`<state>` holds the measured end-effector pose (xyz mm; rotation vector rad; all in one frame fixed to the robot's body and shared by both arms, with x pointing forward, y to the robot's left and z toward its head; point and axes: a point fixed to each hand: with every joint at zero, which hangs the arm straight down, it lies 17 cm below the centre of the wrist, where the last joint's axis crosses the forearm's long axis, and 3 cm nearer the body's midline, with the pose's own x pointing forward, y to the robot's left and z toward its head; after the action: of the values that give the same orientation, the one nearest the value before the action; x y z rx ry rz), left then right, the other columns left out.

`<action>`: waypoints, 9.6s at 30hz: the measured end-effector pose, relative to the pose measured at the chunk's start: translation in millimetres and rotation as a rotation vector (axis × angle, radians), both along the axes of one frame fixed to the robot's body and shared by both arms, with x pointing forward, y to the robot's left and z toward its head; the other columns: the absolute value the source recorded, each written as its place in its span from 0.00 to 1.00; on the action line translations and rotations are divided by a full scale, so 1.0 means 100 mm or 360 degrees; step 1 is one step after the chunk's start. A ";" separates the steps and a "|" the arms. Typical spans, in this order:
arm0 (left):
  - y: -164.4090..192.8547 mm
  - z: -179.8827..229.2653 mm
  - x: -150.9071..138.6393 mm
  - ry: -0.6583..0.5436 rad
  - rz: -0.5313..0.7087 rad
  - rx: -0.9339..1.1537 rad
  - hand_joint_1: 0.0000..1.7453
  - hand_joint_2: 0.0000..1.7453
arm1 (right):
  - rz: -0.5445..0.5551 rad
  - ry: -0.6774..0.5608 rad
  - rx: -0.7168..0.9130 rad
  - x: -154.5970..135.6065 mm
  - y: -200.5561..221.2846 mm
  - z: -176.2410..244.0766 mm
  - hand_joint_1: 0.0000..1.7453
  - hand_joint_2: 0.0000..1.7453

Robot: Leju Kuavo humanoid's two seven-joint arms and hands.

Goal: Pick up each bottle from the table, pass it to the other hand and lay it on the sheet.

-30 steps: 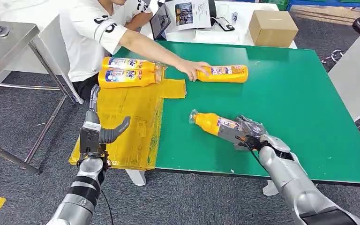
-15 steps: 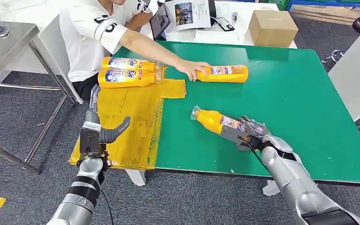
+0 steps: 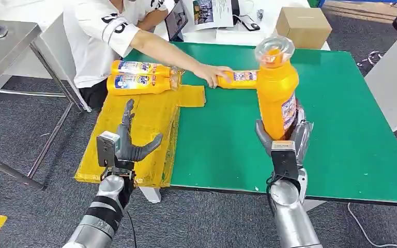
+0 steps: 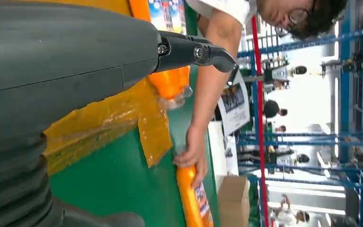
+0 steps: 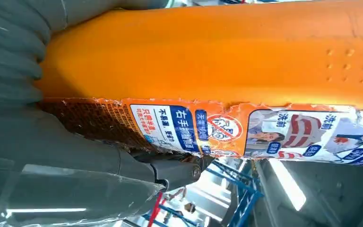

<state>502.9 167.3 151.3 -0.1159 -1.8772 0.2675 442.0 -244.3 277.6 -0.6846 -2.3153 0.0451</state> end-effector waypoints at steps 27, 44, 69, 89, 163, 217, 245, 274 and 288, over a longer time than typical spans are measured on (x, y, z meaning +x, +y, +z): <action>-0.24 -0.01 -0.01 0.0053 -0.0240 -0.0237 0.00 1.00 | -0.0051 -0.0001 0.0082 -0.07 -0.18 -0.07 1.00 1.00; -0.86 0.26 -0.40 0.0007 -0.0781 -0.0602 0.00 1.00 | 0.0089 0.0251 0.0107 -0.10 0.30 -0.74 1.00 1.00; -1.25 0.45 -0.64 -0.0039 -0.1015 -0.0620 0.00 1.00 | 0.0490 0.0470 0.0034 -0.28 1.50 -1.21 1.00 1.00; -1.35 0.23 -0.74 0.0065 -0.1148 -0.0622 0.00 1.00 | 0.0784 0.0727 -0.0144 -0.45 2.43 -1.76 1.00 1.00; 0.01 0.32 0.07 -0.0059 -0.0071 0.0060 1.00 1.00 | 0.1071 0.0470 0.0099 -0.59 2.51 -0.97 0.00 0.00; 0.14 -0.66 0.40 -0.0003 -0.0011 0.2271 1.00 1.00 | 0.0758 -0.0130 0.0375 -0.77 1.69 0.37 0.00 0.00; 0.29 -0.96 0.44 0.0204 -0.0218 0.2279 0.00 1.00 | 0.0833 -0.0049 0.0359 -0.79 1.79 0.20 0.00 0.00; 0.20 -1.08 0.39 0.0397 -0.0578 0.1801 0.00 0.00 | 0.0879 0.0028 0.0345 -0.74 1.86 0.03 0.00 0.00; 1.34 0.44 0.29 -0.0166 0.0583 0.0311 0.00 1.00 | 0.0819 0.0229 0.0073 -0.60 2.10 -0.32 0.00 0.00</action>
<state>531.4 301.4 195.6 0.3564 -2.0111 0.3299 382.3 -34.8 246.1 -0.0465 -2.2849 0.2664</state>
